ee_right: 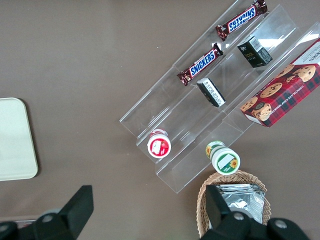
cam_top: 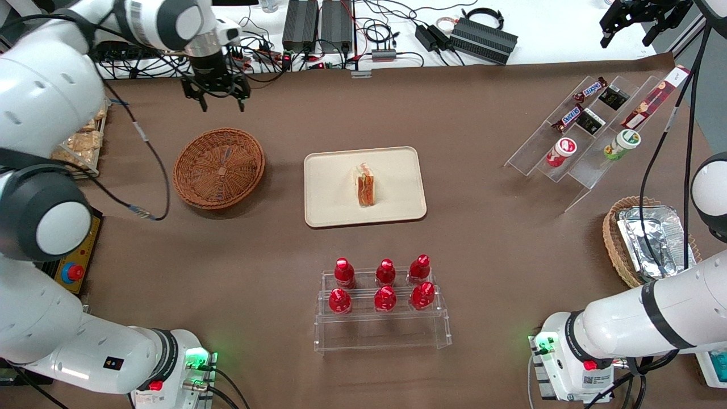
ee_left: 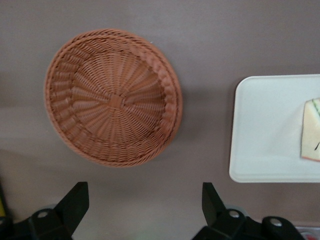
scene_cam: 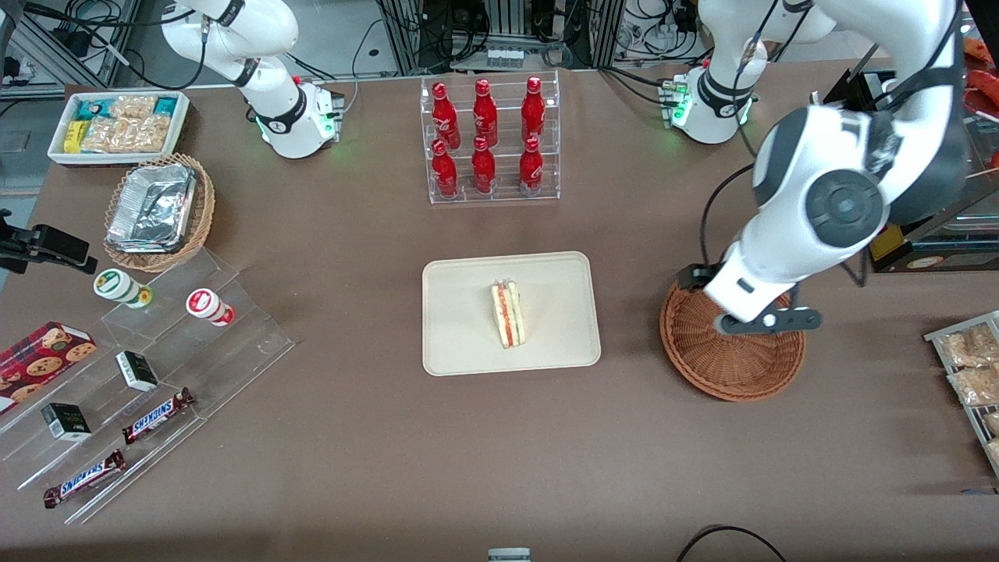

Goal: Place sandwich from basket to tray

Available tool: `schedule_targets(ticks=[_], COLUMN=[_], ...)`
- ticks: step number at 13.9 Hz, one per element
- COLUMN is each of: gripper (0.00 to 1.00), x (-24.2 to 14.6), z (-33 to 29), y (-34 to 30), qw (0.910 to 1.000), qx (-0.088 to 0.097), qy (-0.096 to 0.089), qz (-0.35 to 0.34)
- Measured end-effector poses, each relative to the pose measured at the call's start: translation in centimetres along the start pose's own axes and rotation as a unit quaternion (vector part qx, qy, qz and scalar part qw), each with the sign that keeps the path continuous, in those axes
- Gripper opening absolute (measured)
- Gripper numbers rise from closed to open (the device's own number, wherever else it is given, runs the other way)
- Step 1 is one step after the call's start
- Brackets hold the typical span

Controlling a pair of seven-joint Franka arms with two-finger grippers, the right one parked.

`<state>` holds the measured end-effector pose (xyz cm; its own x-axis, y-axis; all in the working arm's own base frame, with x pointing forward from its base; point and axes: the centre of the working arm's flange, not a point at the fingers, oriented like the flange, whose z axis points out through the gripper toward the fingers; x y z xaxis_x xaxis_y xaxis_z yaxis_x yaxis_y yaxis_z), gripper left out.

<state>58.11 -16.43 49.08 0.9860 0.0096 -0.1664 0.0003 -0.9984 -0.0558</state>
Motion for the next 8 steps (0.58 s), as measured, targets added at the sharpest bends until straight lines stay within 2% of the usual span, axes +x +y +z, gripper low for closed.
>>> schedule_targets(ticks=[4,8], gripper=[1.00,1.00], x=[-3.2,-5.8], z=[-3.5,-6.6], y=[-6.0,-10.2], qw=[0.9986,0.9972], qx=[-0.003,-0.011], qy=[-0.027,-0.034], qz=[0.045,0.066])
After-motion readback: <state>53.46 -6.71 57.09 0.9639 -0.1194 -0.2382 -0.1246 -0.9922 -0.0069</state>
